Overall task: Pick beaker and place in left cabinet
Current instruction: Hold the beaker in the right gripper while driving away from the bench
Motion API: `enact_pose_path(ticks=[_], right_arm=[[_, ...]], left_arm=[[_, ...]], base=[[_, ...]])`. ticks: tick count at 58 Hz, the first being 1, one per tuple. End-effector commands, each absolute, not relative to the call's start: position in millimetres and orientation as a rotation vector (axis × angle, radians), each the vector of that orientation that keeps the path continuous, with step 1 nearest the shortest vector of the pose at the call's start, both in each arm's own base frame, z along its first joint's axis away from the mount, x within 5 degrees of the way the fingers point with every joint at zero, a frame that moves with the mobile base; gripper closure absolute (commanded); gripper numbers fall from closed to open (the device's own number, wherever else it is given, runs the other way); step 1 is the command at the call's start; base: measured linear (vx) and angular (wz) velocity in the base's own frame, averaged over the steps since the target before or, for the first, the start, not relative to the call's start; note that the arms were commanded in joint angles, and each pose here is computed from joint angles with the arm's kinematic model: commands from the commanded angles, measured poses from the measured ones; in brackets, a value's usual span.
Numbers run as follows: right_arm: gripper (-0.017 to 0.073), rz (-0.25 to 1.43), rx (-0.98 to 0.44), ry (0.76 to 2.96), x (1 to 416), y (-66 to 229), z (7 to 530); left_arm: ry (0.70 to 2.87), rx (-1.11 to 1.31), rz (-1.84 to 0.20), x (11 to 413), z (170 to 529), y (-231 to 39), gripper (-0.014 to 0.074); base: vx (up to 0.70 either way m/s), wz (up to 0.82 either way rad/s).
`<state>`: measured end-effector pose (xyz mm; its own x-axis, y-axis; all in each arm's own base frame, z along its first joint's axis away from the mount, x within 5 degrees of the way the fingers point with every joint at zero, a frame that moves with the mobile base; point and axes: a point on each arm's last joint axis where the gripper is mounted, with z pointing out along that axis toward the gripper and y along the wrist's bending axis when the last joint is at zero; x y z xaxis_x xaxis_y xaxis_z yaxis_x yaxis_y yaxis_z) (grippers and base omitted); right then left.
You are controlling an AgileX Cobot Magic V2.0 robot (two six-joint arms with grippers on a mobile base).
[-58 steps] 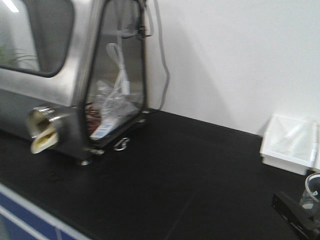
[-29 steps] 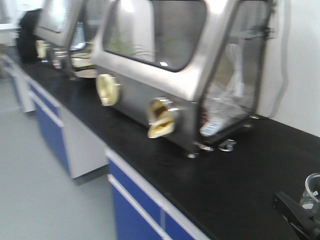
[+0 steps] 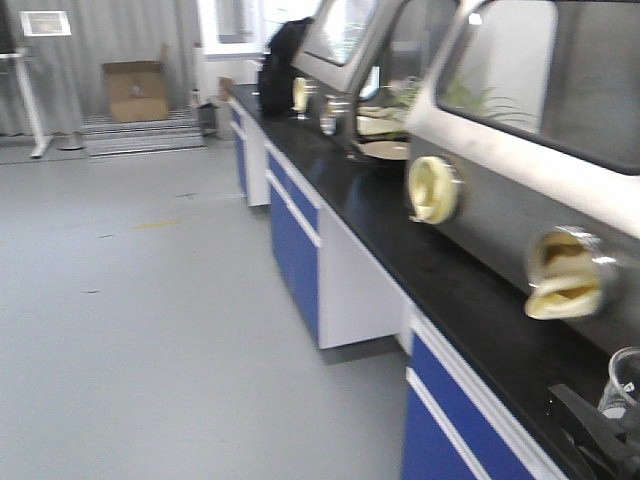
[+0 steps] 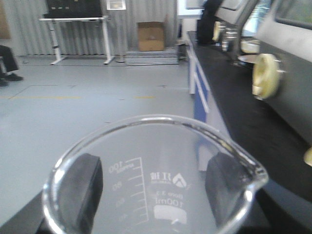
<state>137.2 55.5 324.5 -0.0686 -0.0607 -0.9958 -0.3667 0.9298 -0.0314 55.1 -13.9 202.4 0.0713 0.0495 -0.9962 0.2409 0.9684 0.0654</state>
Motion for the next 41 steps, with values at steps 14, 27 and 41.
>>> enact_pose_path(ticks=[14, 27, 41], right_arm=[[0.0564, 0.248, -0.330, 1.593, 136.7, 54.3, 336.0], [0.0564, 0.248, -0.330, 1.592, 136.5, 54.2, 336.1], [0.0564, 0.248, -0.330, 1.592, 136.5, 54.2, 336.1]], left_arm=[[1.413, 0.217, -0.161, 53.7, 205.5, -13.6, 0.0593], [1.413, 0.217, -0.161, 53.7, 205.5, -13.6, 0.0593], [1.413, 0.217, -0.161, 53.7, 205.5, -13.6, 0.0593]], base=[[0.26, 0.51], [0.32, 0.34], [0.44, 0.19]])
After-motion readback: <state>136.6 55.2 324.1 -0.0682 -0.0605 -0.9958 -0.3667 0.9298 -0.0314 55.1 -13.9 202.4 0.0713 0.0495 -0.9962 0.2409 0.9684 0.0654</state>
